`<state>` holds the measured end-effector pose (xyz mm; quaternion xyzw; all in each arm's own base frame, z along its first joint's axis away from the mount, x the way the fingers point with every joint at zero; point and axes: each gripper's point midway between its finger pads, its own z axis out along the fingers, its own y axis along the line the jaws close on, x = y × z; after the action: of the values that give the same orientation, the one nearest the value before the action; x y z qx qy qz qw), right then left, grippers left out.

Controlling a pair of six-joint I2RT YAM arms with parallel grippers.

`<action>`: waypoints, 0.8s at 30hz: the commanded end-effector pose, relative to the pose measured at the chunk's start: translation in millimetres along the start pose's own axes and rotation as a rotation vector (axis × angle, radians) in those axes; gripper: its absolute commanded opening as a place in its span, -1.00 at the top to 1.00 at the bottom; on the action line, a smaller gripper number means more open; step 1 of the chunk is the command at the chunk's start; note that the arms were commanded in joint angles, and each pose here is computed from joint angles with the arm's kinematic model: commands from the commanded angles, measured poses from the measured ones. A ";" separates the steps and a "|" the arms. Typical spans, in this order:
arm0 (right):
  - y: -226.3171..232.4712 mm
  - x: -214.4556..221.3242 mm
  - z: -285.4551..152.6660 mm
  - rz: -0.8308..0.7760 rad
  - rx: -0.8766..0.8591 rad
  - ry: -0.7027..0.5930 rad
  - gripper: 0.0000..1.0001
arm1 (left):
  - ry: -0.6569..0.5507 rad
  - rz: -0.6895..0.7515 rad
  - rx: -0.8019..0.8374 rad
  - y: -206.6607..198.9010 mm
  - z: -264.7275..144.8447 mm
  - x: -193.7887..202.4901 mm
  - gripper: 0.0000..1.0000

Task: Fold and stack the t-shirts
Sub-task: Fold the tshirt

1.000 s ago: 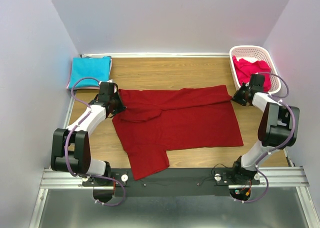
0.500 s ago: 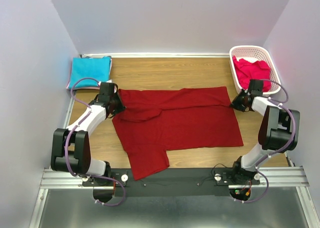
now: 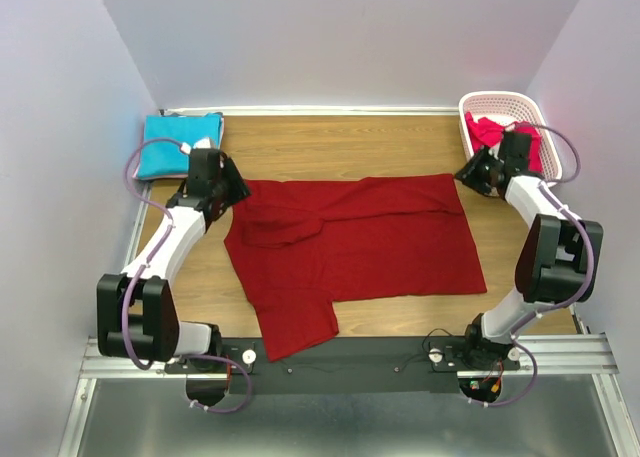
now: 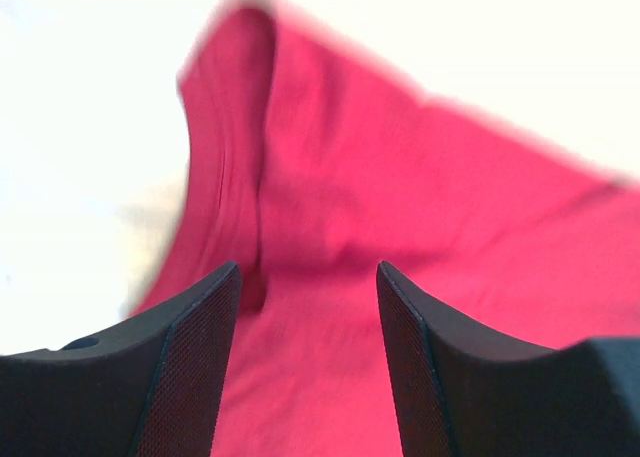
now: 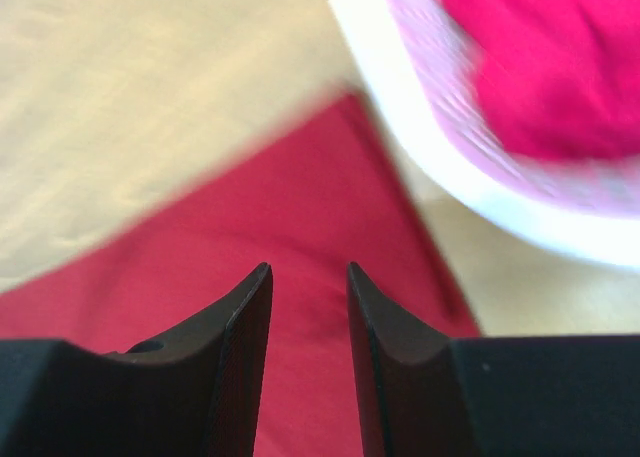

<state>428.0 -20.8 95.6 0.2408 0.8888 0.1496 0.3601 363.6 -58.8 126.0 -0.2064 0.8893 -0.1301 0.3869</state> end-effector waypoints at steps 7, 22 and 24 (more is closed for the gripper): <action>43.3 -9.0 50.6 -0.089 -0.085 0.020 0.21 | -0.055 0.020 -0.124 2.6 60.8 -48.3 -0.23; 17.4 5.3 99.3 -0.082 -0.008 0.072 0.24 | 0.036 0.023 -0.196 16.3 126.3 -32.3 -0.01; 12.7 8.2 103.3 -0.080 0.009 0.077 0.24 | 0.041 0.025 -0.211 20.0 130.7 -29.3 0.04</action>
<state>492.6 13.4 35.2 0.1962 0.9101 0.1623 0.3269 469.5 -48.7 59.6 -0.2237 0.9079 -0.0636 0.3489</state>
